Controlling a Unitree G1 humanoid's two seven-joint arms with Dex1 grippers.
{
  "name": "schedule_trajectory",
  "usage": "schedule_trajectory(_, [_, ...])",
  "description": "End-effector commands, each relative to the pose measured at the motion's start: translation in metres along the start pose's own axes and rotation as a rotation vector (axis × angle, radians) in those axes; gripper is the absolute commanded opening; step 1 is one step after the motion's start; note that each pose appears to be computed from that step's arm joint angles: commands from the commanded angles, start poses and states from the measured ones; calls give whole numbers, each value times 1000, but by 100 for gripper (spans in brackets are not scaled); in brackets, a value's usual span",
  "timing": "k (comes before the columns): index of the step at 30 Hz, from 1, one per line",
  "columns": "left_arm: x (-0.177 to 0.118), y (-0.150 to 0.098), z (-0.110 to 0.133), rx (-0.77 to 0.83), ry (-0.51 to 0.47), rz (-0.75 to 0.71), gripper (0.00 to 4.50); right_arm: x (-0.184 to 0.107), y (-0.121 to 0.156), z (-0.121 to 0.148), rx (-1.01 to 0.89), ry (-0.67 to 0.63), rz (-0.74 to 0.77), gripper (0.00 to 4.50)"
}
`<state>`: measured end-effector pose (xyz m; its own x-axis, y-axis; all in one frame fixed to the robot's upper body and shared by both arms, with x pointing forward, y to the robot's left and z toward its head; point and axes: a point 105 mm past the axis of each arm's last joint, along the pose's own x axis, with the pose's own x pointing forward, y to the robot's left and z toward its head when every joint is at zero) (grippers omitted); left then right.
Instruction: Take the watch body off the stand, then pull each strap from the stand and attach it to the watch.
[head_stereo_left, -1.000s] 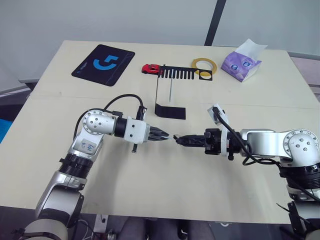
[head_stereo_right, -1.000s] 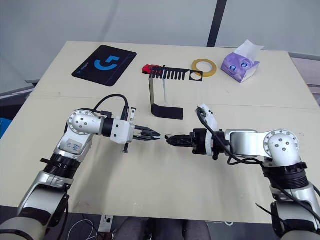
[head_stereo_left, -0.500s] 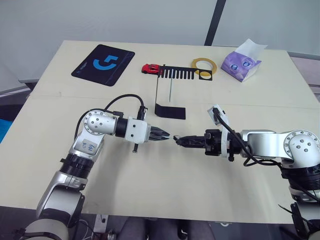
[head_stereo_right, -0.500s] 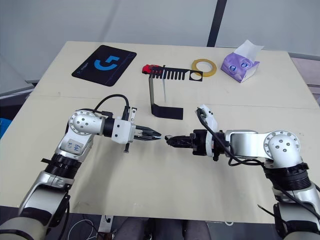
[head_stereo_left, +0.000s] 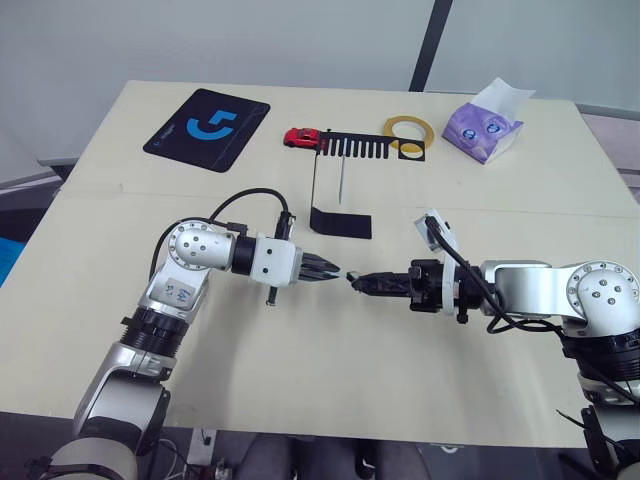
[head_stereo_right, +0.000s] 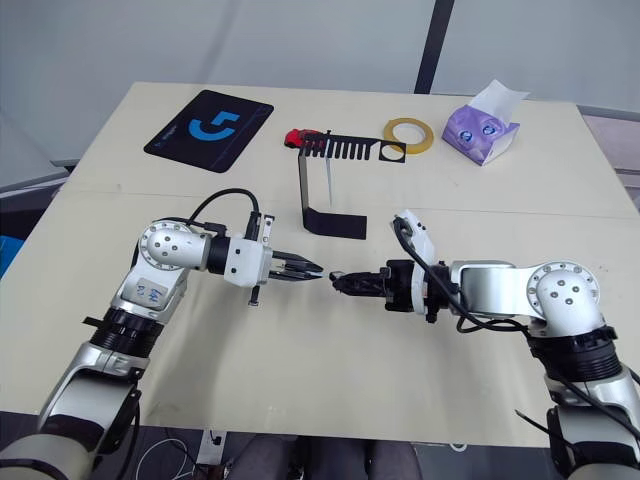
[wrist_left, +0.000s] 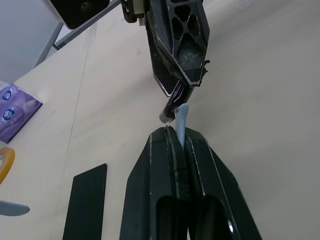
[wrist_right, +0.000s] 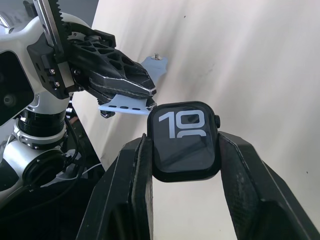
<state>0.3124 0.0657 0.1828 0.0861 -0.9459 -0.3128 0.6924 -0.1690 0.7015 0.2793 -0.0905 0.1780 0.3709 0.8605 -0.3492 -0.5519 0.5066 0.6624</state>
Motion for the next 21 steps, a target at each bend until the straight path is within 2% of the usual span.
schedule_trajectory(1, [3, 5, 10, 40, -22, 10, 0, -1, 10, 3, -16, -17, 40, 150])
schedule_trajectory(21, [3, 8, 9, 36, -17, 29, 0, 0, 11, 0, -20, -10, 43, 150])
